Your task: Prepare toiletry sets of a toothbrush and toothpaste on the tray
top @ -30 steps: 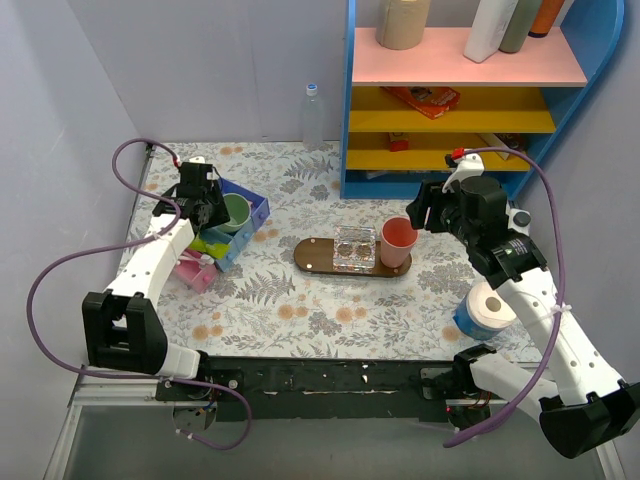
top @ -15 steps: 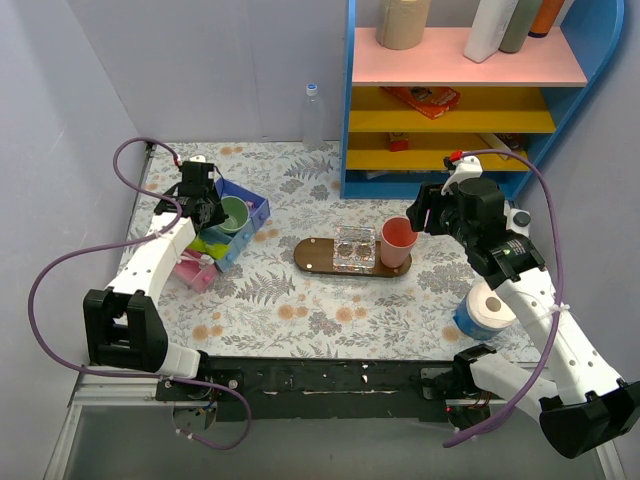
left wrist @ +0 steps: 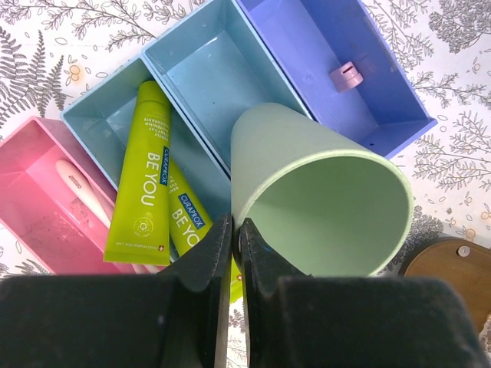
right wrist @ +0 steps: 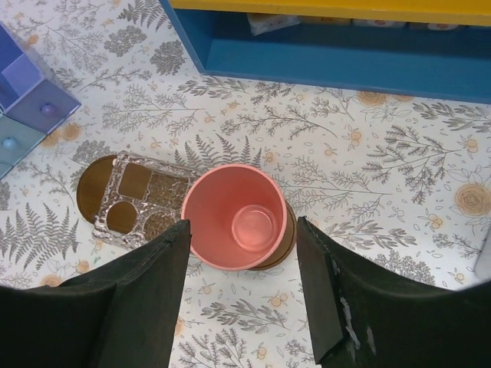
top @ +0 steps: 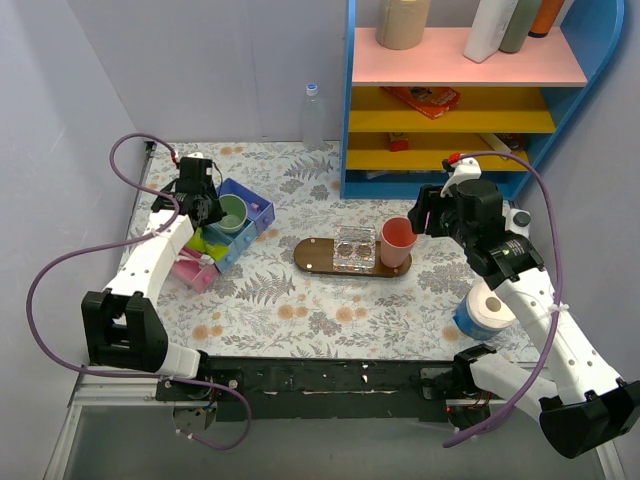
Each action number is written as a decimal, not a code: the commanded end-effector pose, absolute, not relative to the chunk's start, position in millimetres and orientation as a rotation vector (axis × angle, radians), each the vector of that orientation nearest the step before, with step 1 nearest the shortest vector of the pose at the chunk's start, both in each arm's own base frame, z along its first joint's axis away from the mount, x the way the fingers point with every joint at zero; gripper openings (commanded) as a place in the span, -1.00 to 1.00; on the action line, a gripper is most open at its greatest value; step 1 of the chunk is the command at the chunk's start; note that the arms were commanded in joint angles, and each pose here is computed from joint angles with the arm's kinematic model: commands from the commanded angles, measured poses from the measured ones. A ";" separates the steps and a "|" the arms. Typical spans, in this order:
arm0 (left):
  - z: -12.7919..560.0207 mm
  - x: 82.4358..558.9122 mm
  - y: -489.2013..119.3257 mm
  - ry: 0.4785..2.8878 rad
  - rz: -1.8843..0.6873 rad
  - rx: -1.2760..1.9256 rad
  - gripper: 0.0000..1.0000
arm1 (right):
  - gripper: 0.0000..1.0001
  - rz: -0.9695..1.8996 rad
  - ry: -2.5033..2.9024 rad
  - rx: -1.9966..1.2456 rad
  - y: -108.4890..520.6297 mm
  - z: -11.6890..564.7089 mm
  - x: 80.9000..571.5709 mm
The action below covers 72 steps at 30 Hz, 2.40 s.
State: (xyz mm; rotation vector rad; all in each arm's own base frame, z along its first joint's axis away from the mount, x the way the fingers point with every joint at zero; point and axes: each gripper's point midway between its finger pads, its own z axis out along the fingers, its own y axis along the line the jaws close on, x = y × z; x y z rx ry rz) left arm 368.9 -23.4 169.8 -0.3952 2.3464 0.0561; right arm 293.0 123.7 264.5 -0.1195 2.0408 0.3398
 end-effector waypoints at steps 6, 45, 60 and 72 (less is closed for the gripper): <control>245.2 372.6 -34.3 2.182 -0.058 -0.318 -1.00 | 0.26 0.306 1.933 -0.186 119.7 305.8 296.3; 264.4 294.6 -195.4 2.338 -0.524 0.288 -1.00 | -0.02 0.531 2.016 -0.715 362.3 312.8 273.9; 258.9 293.8 -197.7 2.347 -0.540 0.280 -1.00 | -0.44 0.299 2.097 -0.668 354.7 278.5 294.1; 269.2 295.2 -198.2 2.290 -0.561 0.260 -1.00 | -0.97 0.324 2.105 -0.628 356.4 270.7 293.5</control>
